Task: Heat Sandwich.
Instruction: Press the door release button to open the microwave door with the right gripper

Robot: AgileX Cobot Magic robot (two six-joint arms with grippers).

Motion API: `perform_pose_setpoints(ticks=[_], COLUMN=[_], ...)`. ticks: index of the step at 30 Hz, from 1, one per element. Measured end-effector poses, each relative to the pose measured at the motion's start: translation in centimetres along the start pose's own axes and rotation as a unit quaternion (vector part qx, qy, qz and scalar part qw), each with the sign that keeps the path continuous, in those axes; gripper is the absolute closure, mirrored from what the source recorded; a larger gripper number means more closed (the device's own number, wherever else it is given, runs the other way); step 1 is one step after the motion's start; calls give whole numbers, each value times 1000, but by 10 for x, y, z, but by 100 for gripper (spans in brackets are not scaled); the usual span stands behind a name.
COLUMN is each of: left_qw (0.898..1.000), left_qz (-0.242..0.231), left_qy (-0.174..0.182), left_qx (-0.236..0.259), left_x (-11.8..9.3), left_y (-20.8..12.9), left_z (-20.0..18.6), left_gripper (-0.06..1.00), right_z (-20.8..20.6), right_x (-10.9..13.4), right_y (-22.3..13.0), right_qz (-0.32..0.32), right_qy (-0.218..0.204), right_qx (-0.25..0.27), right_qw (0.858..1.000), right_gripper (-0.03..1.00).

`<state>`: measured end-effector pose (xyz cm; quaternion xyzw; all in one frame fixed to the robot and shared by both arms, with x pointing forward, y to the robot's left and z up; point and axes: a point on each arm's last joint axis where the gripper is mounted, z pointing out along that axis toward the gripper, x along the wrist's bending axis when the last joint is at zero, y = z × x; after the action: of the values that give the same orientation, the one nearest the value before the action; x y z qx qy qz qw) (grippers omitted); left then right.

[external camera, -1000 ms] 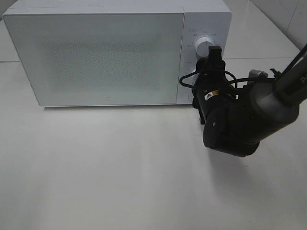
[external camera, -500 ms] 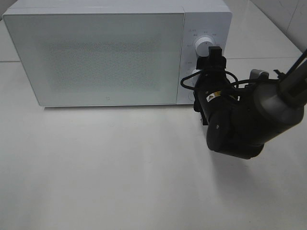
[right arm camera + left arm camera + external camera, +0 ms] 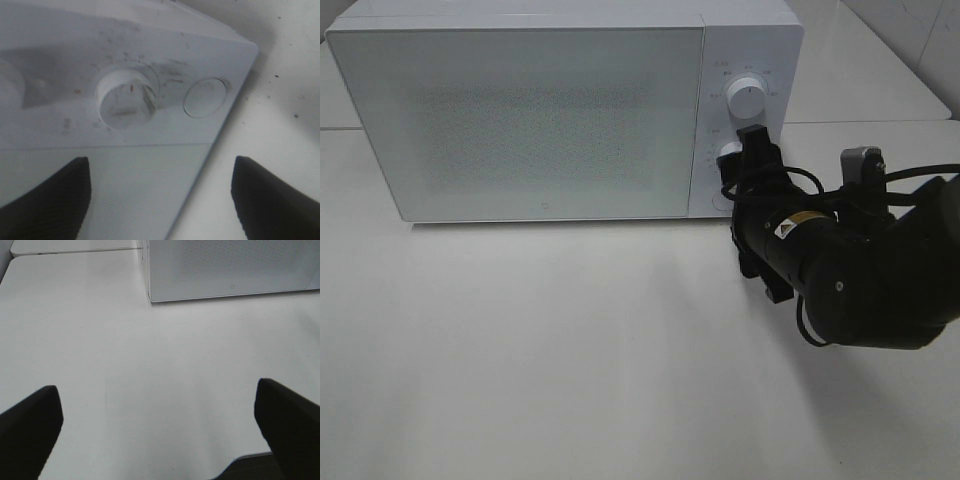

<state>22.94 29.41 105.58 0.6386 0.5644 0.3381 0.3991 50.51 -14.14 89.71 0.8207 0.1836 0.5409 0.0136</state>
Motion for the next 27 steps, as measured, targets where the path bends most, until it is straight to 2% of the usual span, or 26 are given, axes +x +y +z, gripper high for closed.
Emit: perform_pose_setpoints(ticks=[3,4,5,7,8,9,10,12,13,14,15,16,17,18,19,20,21,23,24,25,26,27], left_qw=[1000,1000,1000,1000,1000,1000,1000,1000,1000,1000,1000,1000,1000,1000,1000,1000,1000,1000,1000,1000,1000,1000], left_qz=[0,0,0,0,0,0,0,0,0,0,0,0,0,0,0,0,0,0,0,0,0,0], left_qy=[0,0,0,0,0,0,0,0,0,0,0,0,0,0,0,0,0,0,0,0,0,0], left_qx=[0,0,0,0,0,0,0,0,0,0,0,0,0,0,0,0,0,0,0,0,0,0], left_x=[0,0,0,0,0,0,0,0,0,0,0,0,0,0,0,0,0,0,0,0,0,0], left_y=[0,0,0,0,0,0,0,0,0,0,0,0,0,0,0,0,0,0,0,0,0,0], left_z=[0,0,0,0,0,0,0,0,0,0,0,0,0,0,0,0,0,0,0,0,0,0], left_gripper=[-4,-4,-4,-4,-4,-4,-4,-4,-4,-4,-4,-4,-4,-4,-4,-4,-4,-4,-4,-4,-4,-4], right_z=[-8,-14,-14,-22,-30,-33,-33,-42,-50,-54,-54,-58,-67,-71,-71,-76,-85,-94,-94,-98,-108,-112], right_x=[0,1,1,5,6,6,6,8,8,10,10,11,13,14,14,15,16,18,18,19,20,20], right_y=[-2,-5,-5,-7,-8,-9,-9,-10,-11,-11,-11,-11,-12,-12,-12,-11,-11,-9,-9,-8,-5,-4], right_qz=[-60,-114,-114,-178,-239,-265,-265,-325,-379,-399,-399,-421,-458,-476,-476,-492,-523,-544,-544,-552,-573,-581], right_qy=[-30,-51,-51,-67,-80,-84,-84,-90,-93,-91,-91,-89,-83,-79,-79,-73,-67,-63,-63,-62,-62,-64], right_qx=[36,69,69,104,138,152,152,188,224,238,238,254,282,296,296,307,334,355,355,362,379,385], right_qw=[997,990,990,976,958,948,948,922,893,881,881,866,839,824,824,811,782,758,758,748,724,715], right_gripper=[21,21,21,21,21,21,21,21,21,21,21,21,21,21,21,21,21,21,21,21,21,21])
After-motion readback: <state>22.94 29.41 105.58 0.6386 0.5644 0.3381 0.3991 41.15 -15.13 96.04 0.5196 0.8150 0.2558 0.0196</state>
